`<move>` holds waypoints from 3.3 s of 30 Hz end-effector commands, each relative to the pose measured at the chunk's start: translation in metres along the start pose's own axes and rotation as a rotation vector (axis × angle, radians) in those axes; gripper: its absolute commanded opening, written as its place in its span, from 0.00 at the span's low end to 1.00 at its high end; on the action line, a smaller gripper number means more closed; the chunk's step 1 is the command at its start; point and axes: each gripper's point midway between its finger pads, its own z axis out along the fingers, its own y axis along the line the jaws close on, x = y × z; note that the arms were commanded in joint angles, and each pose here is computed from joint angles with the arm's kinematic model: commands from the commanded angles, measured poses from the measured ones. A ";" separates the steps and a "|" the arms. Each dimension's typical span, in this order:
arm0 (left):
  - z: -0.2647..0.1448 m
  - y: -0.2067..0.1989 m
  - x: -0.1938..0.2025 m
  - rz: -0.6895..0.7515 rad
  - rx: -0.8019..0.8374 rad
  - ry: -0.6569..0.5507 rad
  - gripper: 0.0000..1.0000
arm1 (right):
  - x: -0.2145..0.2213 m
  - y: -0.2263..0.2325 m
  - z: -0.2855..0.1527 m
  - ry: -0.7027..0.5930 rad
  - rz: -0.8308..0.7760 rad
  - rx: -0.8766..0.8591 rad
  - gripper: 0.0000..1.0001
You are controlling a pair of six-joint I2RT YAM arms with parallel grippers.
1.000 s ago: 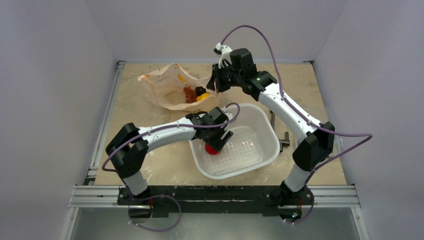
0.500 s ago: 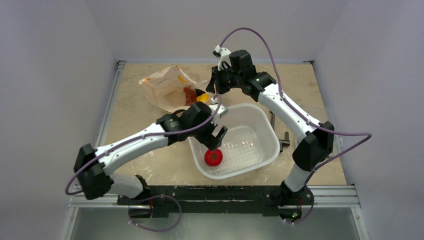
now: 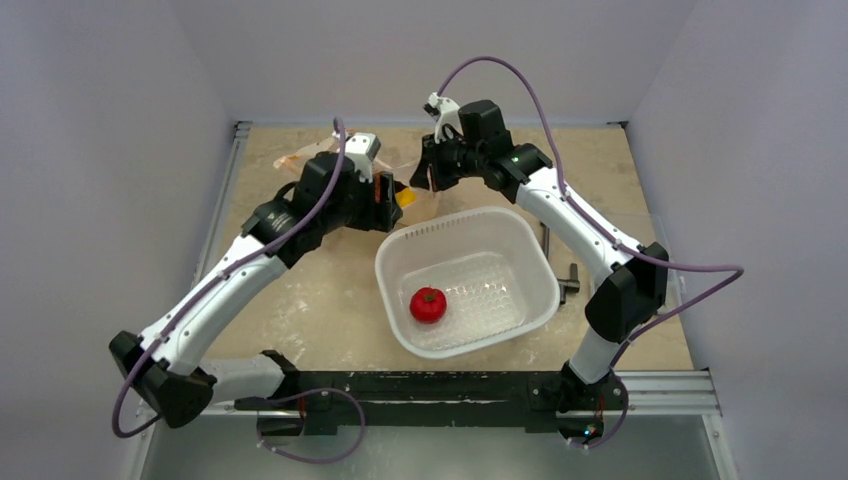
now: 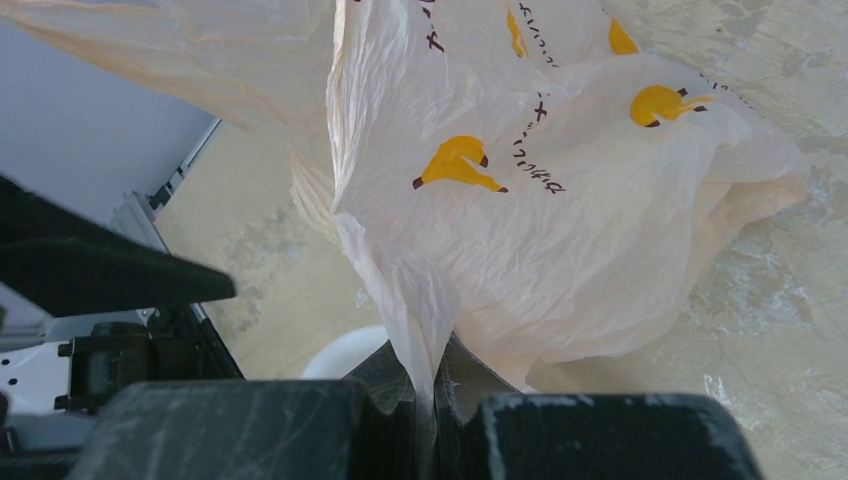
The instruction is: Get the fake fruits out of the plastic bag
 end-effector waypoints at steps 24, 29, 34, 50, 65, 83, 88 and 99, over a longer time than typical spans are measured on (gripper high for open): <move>0.162 0.091 0.027 -0.290 -0.232 0.031 0.28 | 0.009 -0.035 0.014 -0.007 0.069 0.185 0.00; 0.166 0.116 0.060 -0.292 -0.293 0.078 0.42 | 0.013 -0.043 0.014 -0.020 0.074 0.222 0.00; 0.185 0.131 0.069 -0.298 -0.278 0.093 0.44 | 0.030 -0.041 0.019 0.022 0.060 0.208 0.00; 0.224 0.185 0.008 -0.273 -0.378 -0.088 0.67 | 0.027 -0.037 0.025 0.065 0.077 0.199 0.00; 0.259 0.198 0.046 -0.424 -0.485 0.190 0.71 | 0.027 -0.033 0.022 0.072 0.087 0.190 0.00; 0.225 0.191 0.020 -0.395 -0.442 0.220 0.14 | 0.024 -0.031 0.020 0.055 0.076 0.179 0.00; 0.201 0.176 -0.002 -0.368 -0.385 0.175 0.09 | 0.025 -0.033 0.021 0.052 0.069 0.186 0.00; 0.136 0.146 -0.011 -0.325 -0.308 0.184 0.04 | 0.003 -0.034 0.022 -0.016 0.049 0.196 0.00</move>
